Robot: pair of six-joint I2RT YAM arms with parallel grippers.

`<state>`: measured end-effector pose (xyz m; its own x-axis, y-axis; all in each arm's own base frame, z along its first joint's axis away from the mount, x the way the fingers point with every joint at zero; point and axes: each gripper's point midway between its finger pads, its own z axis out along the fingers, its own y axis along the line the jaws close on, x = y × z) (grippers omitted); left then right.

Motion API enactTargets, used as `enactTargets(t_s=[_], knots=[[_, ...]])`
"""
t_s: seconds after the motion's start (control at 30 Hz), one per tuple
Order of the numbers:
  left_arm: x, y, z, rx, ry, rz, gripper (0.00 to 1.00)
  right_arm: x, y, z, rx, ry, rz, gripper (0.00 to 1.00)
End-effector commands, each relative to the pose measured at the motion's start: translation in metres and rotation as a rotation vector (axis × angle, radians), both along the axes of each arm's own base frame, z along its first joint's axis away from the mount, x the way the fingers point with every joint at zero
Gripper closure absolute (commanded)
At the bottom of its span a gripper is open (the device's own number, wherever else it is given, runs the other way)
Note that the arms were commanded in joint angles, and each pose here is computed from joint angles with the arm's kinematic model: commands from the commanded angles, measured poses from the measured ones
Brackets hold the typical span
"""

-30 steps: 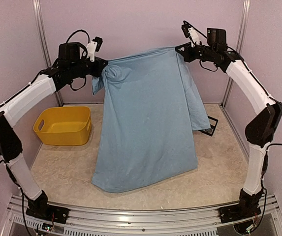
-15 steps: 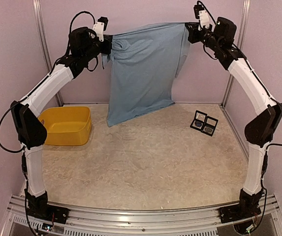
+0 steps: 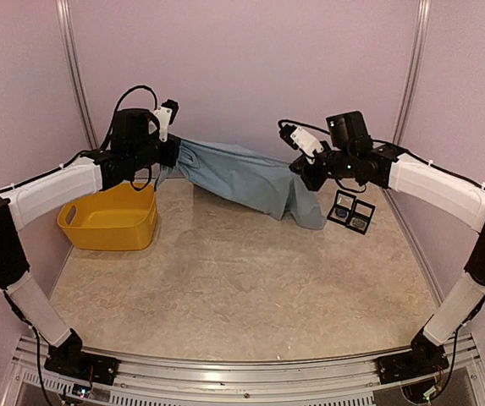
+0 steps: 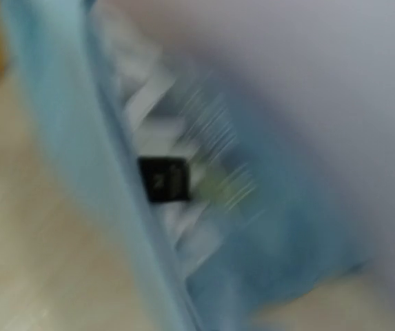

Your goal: Pin the brooch onto the clothing

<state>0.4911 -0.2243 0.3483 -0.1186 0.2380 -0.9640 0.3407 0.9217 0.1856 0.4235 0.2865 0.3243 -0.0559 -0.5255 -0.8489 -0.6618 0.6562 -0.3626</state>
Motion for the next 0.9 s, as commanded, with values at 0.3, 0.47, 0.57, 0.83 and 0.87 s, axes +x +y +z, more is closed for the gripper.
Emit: enactTargets(t_s=[0.3, 0.47, 0.57, 0.83, 0.87], knots=[[-0.169, 0.033, -0.184, -0.231, 0.587, 0.19, 0.57, -0.259, 0.059, -0.232, -0.141, 0.923, 0.393, 1.0], [-0.207, 0.019, -0.143, -0.303, 0.508, 0.085, 0.39, -0.316, 0.051, -0.25, -0.268, 1.065, 0.469, 0.69], [-0.214, 0.007, -0.139, -0.287, 0.51, -0.005, 0.42, -0.325, 0.038, -0.238, -0.292, 1.072, 0.486, 0.6], [-0.18, -0.057, -0.192, -0.07, 0.628, -0.145, 0.5, -0.209, 0.036, -0.198, -0.038, 0.875, 0.132, 0.69], [-0.173, -0.067, -0.192, -0.059, 0.626, -0.167, 0.5, -0.181, 0.031, -0.201, 0.043, 0.877, 0.035, 0.79]])
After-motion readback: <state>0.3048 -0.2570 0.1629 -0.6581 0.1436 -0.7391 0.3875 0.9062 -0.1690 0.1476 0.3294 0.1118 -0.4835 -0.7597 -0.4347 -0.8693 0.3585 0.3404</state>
